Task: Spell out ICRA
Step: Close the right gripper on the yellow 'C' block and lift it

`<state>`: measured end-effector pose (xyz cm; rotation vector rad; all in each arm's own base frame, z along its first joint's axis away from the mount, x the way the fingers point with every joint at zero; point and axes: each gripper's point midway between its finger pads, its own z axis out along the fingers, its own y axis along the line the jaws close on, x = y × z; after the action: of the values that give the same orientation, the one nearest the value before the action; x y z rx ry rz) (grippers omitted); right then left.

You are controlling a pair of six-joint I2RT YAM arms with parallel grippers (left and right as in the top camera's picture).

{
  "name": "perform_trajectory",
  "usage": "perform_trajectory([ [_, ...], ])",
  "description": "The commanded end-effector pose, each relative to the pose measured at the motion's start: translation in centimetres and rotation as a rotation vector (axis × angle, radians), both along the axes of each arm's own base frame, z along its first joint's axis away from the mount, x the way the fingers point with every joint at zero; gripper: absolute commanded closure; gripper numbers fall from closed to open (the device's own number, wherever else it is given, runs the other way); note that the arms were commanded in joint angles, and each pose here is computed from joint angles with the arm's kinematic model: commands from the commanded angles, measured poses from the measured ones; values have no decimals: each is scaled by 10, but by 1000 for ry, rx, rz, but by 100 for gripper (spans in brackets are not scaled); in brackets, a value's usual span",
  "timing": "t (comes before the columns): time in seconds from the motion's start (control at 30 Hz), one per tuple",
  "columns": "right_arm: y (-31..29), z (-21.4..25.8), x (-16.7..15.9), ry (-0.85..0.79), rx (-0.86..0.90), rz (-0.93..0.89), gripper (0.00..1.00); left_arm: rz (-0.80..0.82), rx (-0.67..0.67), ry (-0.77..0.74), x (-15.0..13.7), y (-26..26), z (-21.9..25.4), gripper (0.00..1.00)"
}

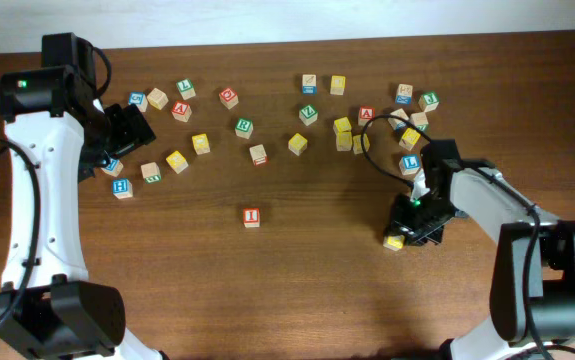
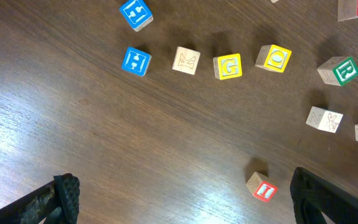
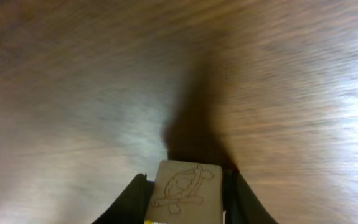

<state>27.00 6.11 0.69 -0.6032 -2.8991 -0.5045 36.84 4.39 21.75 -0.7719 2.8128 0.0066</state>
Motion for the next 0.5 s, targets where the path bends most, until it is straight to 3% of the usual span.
perform_trajectory([
  [0.0,42,2,2,6,88,-19,79,15,4,-1,0,2,0,1],
  [0.23,145,21,45,-122,243,-200,80,15,4,-1,0,2,0,1],
  [0.4,171,37,70,-143,324,-398,80,15,4,2,-1,2,0,1],
  [0.47,181,37,68,-115,323,-470,74,16,4,2,-1,2,0,1],
])
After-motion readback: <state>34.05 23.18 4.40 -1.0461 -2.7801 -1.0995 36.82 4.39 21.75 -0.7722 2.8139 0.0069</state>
